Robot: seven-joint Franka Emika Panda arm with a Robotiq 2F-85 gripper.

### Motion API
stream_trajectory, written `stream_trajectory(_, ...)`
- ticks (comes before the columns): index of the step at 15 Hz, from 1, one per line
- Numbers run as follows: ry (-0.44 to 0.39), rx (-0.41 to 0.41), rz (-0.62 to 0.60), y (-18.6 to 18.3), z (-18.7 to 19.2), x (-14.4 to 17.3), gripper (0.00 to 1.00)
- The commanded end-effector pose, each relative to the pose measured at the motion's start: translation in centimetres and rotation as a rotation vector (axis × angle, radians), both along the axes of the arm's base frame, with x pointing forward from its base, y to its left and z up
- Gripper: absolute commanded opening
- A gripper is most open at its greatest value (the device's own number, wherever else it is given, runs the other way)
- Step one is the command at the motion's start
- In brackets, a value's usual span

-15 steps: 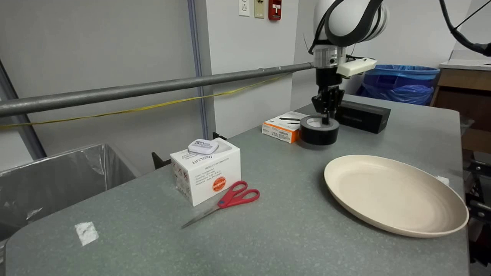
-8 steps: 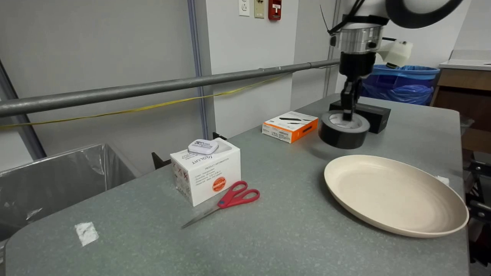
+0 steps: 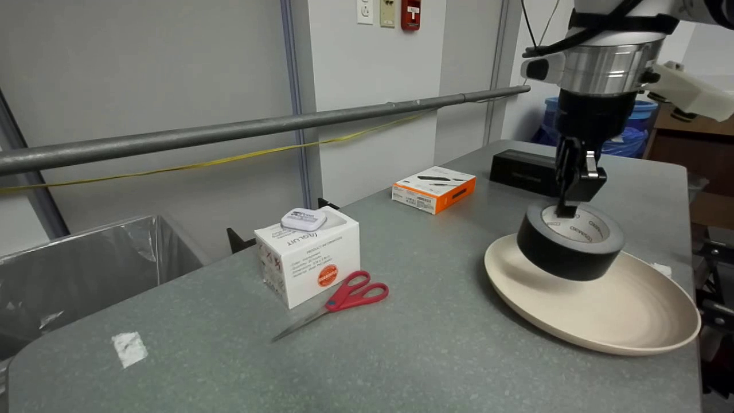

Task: Put the black tape on the plate

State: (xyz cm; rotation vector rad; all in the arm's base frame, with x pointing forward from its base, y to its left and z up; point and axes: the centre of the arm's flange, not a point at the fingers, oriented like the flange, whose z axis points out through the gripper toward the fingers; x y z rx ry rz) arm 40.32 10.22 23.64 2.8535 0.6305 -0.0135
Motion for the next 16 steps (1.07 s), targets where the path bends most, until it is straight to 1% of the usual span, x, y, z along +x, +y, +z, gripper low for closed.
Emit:
stream_trajectory(1, 0.009, 0.003, 0.034, 2.2, -2.4, 0.6, 0.06)
stream_trajectory(4, 0.06, 0.0, 0.038, 2.5, -4.5, 1.0, 0.06)
stream_trajectory(7, 0.085, -0.009, 0.033, 2.5, -6.2, 1.7, 0.06)
stream_trajectory(11, 0.103, -0.017, 0.022, 2.6, -7.2, 2.4, 0.06)
stream_trajectory(12, 0.104, -0.019, 0.021, 2.7, -7.3, 2.6, 0.5)
stream_trajectory(13, 0.104, -0.022, 0.019, 2.7, -7.3, 2.7, 0.52)
stream_trajectory(14, 0.102, -0.024, 0.017, 2.7, -7.2, 2.8, 0.58)
stream_trajectory(16, 0.101, -0.025, 0.01, 2.8, -7.1, 2.9, 0.73)
